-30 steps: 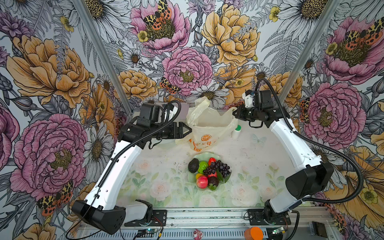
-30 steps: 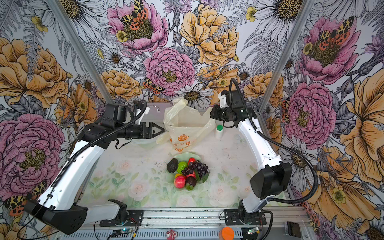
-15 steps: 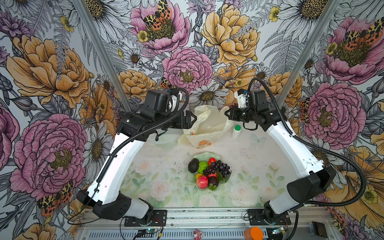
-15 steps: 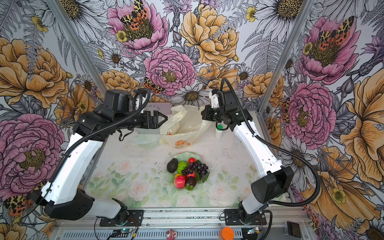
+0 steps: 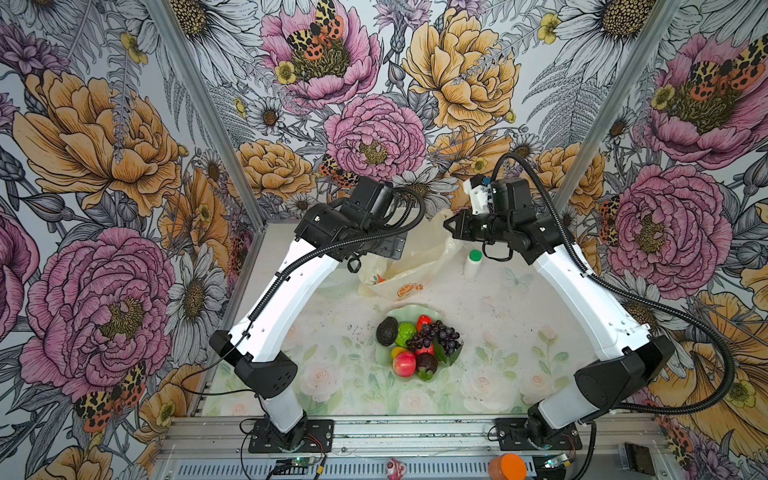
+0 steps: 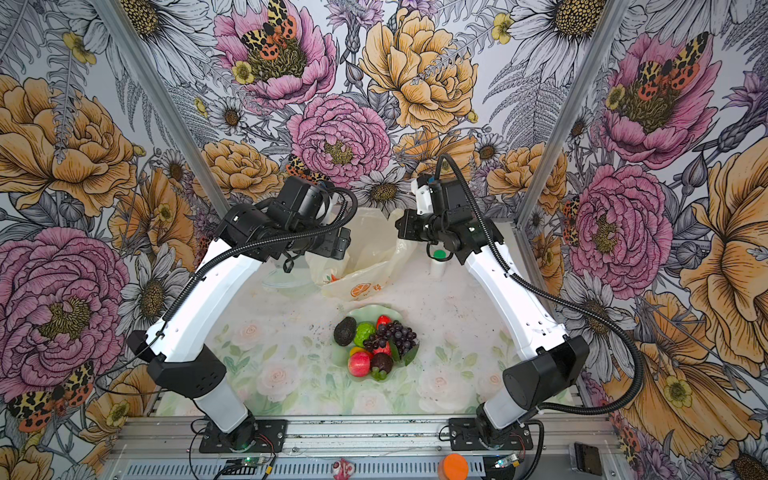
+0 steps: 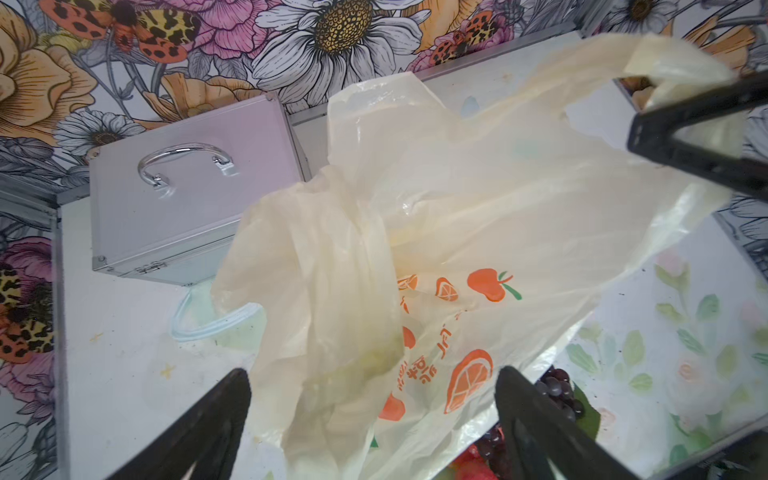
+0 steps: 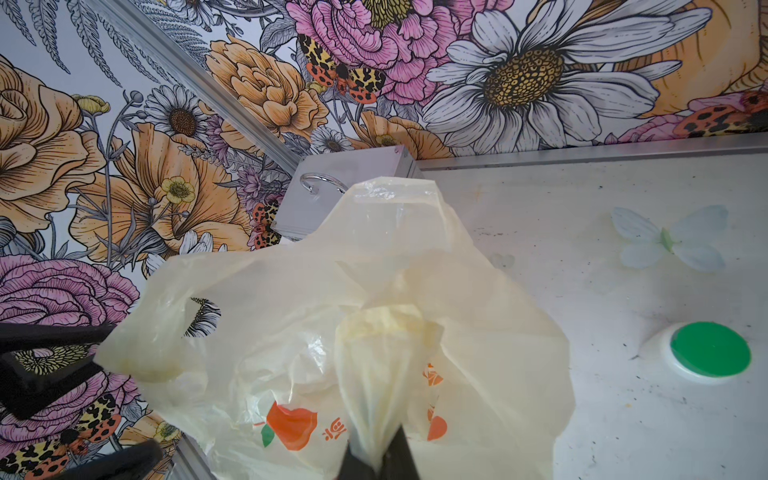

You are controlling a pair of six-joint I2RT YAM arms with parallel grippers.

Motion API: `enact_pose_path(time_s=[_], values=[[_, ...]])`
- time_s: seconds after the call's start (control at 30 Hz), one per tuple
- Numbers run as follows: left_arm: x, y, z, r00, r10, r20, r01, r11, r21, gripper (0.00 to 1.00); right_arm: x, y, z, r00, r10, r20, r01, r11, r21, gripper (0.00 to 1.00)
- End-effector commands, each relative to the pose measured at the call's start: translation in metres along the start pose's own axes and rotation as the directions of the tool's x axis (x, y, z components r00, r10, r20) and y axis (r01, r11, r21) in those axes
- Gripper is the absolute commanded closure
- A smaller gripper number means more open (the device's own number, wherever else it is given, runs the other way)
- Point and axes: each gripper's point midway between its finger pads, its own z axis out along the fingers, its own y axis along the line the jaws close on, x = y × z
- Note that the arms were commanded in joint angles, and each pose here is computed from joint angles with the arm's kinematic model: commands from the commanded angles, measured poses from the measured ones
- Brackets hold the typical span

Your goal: Place the fruits into the plastic bag

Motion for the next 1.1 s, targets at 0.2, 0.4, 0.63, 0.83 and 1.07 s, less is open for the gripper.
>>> enact_pose_path(time_s=[0.2, 0.4, 0.63, 0.83, 1.07], values=[[0.003, 0.021, 0.014, 0.999, -0.022, -0.034, 0.018, 0.993, -0.113, 0.32, -0.011, 0.019, -0.021, 0.998, -0.020, 0.058, 0.023, 0.999, -0.040, 1.00], [0.000, 0.029, 0.022, 0.997, -0.072, -0.036, 0.066, 0.988, -0.137, 0.97, -0.008, 0.017, -0.026, 0.998, -0.008, 0.062, 0.010, 0.999, -0.030, 1.00], [-0.006, 0.048, 0.012, 0.984, -0.180, 0.002, 0.179, 0.974, -0.138, 1.00, -0.018, 0.000, -0.035, 0.991, 0.017, 0.134, -0.027, 0.997, 0.075, 1.00], [-0.097, 0.079, -0.034, 0.872, -0.387, 0.298, 0.403, 0.915, 0.010, 1.00, -0.126, 0.044, -0.079, 0.893, -0.097, 0.440, 0.071, 0.995, 0.076, 1.00], [-0.197, 0.031, -0.228, 0.497, -0.315, 0.808, 0.105, 0.947, 0.304, 1.00, -0.215, 0.159, -0.234, 0.474, -0.214, 0.854, 0.359, 0.933, 0.035, 1.00]])
